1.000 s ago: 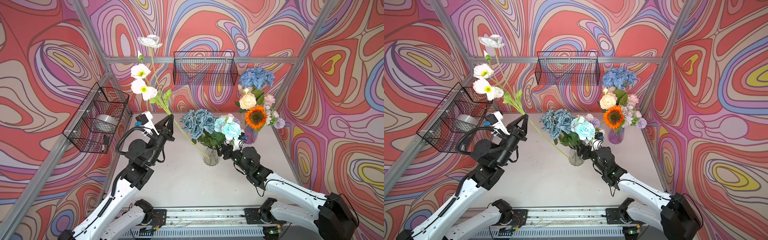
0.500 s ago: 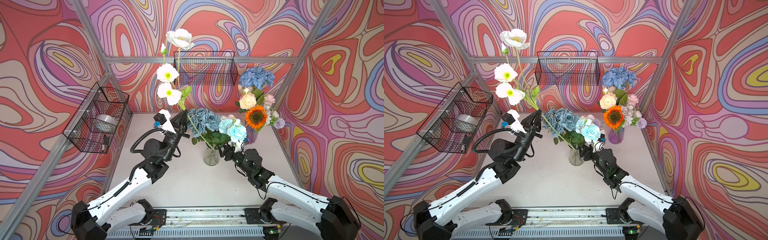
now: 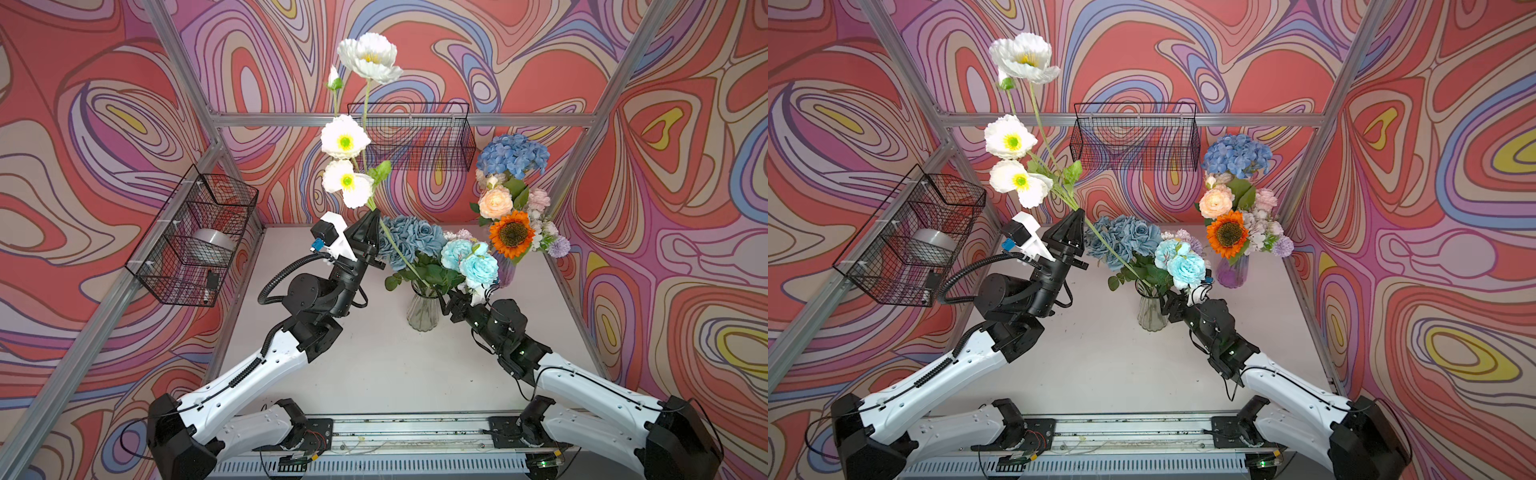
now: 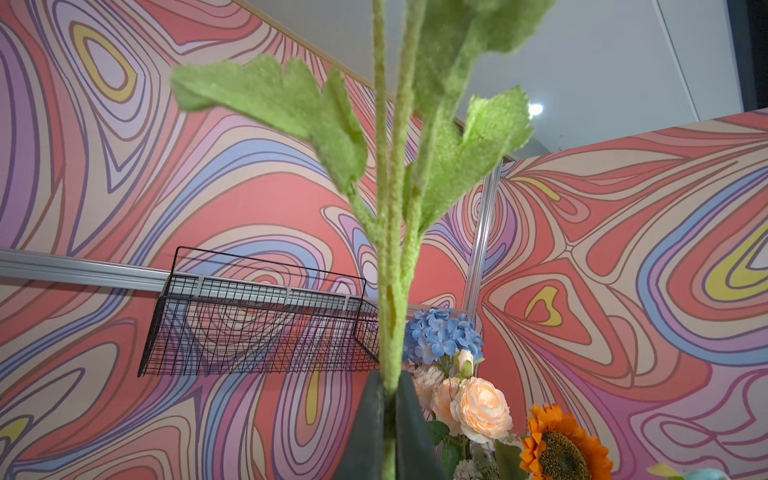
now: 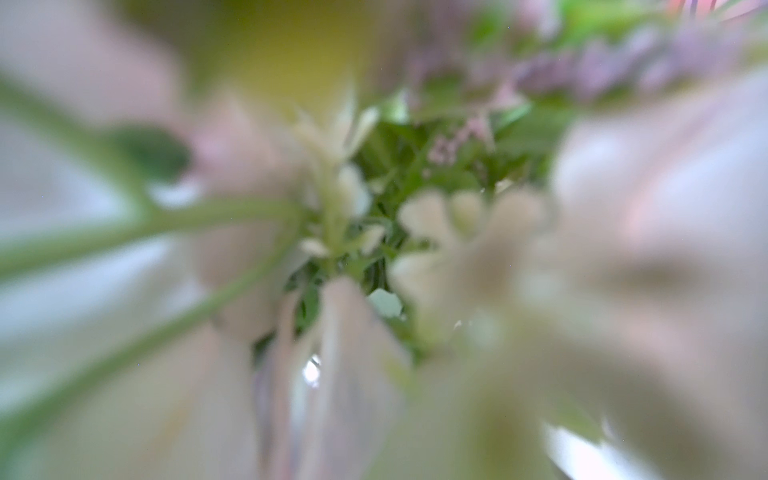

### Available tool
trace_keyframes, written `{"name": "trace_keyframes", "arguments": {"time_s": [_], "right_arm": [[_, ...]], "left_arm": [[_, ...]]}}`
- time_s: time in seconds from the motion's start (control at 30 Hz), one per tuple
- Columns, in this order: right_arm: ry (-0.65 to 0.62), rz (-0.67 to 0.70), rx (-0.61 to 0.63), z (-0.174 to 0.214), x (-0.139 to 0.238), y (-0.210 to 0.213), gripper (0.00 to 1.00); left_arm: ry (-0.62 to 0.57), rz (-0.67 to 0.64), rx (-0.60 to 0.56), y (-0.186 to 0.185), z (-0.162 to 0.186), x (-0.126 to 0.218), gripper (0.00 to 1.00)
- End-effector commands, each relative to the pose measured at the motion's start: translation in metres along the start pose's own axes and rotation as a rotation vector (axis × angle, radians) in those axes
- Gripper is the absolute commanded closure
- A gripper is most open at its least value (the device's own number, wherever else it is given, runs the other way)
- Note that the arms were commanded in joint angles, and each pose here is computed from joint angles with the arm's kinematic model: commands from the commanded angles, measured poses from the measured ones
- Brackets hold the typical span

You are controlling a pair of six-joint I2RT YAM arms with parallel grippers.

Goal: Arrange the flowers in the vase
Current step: 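Carry the white flowers over the clear vase and lower the stem in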

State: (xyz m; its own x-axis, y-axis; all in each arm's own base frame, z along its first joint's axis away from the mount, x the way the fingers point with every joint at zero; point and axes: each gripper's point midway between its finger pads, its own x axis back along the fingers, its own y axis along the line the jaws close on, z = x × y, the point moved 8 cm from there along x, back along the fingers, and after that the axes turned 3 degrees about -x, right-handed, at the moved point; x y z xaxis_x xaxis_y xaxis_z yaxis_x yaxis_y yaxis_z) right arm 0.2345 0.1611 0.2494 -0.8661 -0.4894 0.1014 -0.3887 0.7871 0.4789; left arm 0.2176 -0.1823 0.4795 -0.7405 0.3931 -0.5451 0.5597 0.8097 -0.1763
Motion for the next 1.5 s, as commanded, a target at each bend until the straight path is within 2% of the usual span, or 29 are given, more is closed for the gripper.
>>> {"name": "trace_keyframes", "arguments": {"time_s": [0.0, 0.2, 0.53, 0.7, 0.9, 1.07, 1.47], "right_arm": [[-0.011, 0.009, 0.015, 0.0, 0.002, -0.001, 0.28], [-0.005, 0.0, 0.008, 0.0, -0.001, 0.0, 0.28], [-0.004, 0.001, 0.008, 0.001, -0.001, 0.0, 0.28], [-0.002, 0.001, 0.007, 0.003, -0.001, -0.001, 0.28], [0.002, 0.006, 0.009, 0.005, -0.002, -0.002, 0.28], [0.007, 0.005, 0.008, 0.006, -0.003, -0.003, 0.28], [0.01, 0.011, 0.004, 0.009, 0.002, -0.005, 0.28]], "left_arm": [[-0.025, 0.03, 0.005, -0.005, -0.02, -0.003, 1.0], [0.037, 0.04, -0.028, -0.008, 0.002, -0.012, 1.0], [0.12, 0.061, -0.046, -0.007, 0.052, -0.008, 1.0], [0.15, 0.1, -0.064, -0.015, 0.069, 0.0, 1.0], [0.218, 0.14, -0.026, -0.029, 0.099, 0.013, 1.0], [0.273, 0.13, 0.02, -0.039, 0.129, 0.026, 1.0], [0.41, 0.092, -0.004, -0.053, 0.183, 0.048, 1.0]]}}
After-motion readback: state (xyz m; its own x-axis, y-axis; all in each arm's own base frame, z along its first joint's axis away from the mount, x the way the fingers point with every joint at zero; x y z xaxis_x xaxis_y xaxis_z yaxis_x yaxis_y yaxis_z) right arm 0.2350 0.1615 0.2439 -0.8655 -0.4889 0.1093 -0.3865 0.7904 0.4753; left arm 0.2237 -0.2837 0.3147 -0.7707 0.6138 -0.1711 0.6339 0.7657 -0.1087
